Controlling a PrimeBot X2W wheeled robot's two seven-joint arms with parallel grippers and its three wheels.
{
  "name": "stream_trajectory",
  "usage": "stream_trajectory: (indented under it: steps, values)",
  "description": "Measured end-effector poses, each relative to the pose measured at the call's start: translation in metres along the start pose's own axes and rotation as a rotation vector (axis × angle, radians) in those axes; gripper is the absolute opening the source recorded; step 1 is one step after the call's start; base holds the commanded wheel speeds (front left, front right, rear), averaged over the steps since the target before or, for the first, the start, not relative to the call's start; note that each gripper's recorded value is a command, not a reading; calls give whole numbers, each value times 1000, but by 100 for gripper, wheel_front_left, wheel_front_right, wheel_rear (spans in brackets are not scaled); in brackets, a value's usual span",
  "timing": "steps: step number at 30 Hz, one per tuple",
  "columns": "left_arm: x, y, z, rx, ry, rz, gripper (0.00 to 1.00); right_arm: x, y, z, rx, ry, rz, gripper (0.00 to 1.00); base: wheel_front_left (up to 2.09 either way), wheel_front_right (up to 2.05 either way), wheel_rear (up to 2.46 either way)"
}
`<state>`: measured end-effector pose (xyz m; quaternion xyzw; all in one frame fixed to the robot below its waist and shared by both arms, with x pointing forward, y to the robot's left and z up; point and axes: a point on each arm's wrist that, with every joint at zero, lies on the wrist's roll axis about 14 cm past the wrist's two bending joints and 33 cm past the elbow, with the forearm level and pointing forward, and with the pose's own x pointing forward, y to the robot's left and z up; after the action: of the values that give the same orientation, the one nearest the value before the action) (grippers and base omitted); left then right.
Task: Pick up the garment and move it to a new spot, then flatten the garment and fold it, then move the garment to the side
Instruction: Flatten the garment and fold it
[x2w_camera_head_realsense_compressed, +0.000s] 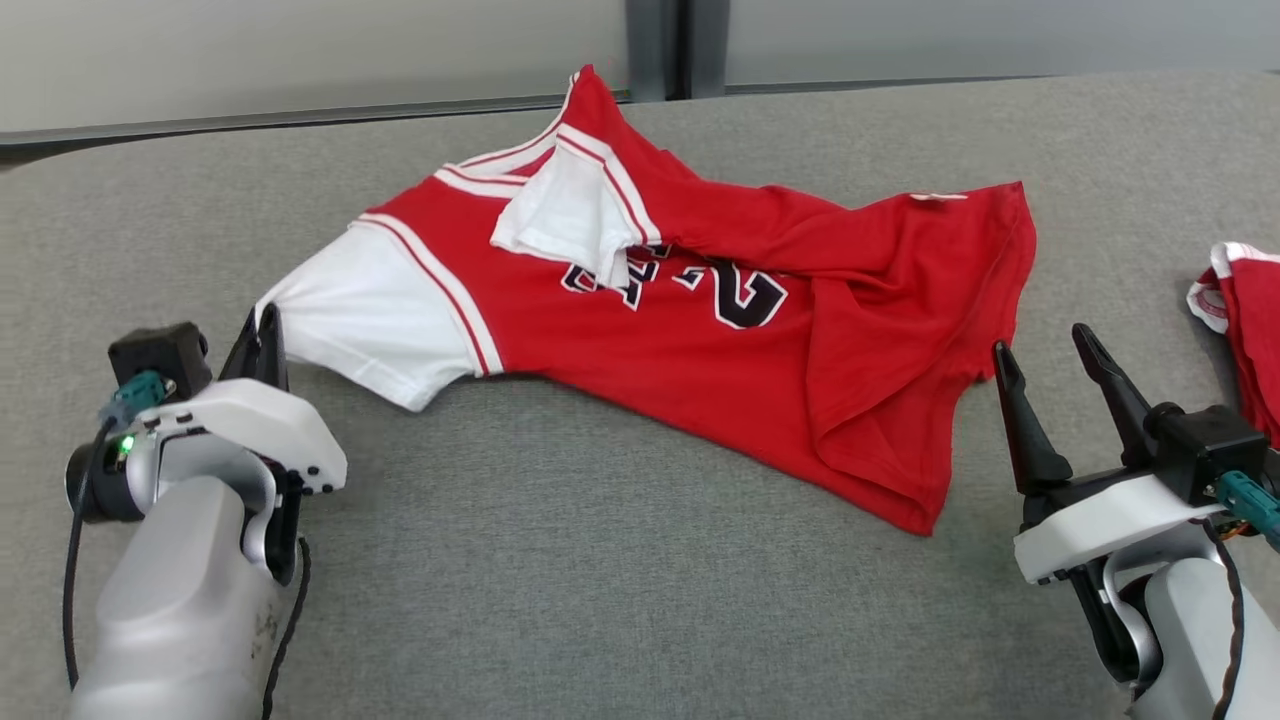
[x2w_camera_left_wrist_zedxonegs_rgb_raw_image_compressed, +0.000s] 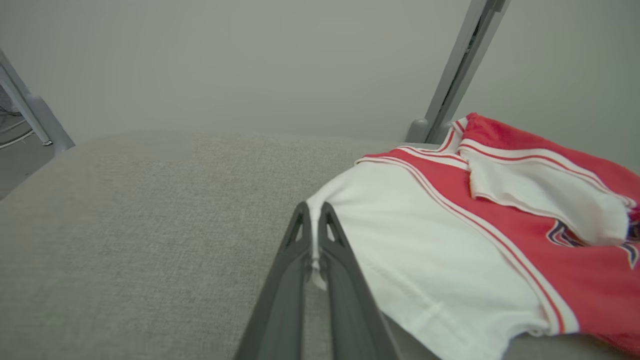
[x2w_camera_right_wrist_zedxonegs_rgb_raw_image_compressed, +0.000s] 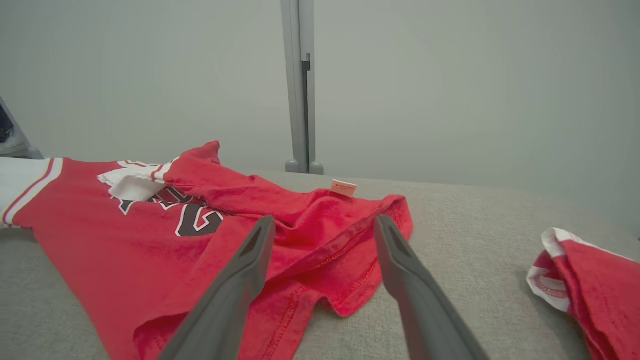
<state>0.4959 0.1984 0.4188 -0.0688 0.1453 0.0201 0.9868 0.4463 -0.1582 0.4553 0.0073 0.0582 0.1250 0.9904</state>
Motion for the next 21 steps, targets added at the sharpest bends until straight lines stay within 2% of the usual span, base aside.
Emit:
stream_trajectory:
  steps: [4, 8, 10, 16, 21]
  values:
    - [-23, 17, -12, -18, 9, 44, 0, 5, 15, 1, 4, 9, 41, 100, 0, 0, 0]
    - [-40, 19, -22, -45, 14, 48, 2, 9, 25, 1, 14, 15, 69, 100, 0, 0, 0]
    - [-44, 11, -19, -68, -6, 22, 98, 10, 30, 1, 16, 19, 80, 100, 0, 0, 0]
    - [-55, 3, 28, -107, -177, -5, 100, 9, 45, 2, 67, 25, 106, 100, 0, 0, 0]
    - [-78, -8, 30, -112, -230, -32, 100, -2, 63, -17, 134, 104, 135, 100, 0, 0, 0]
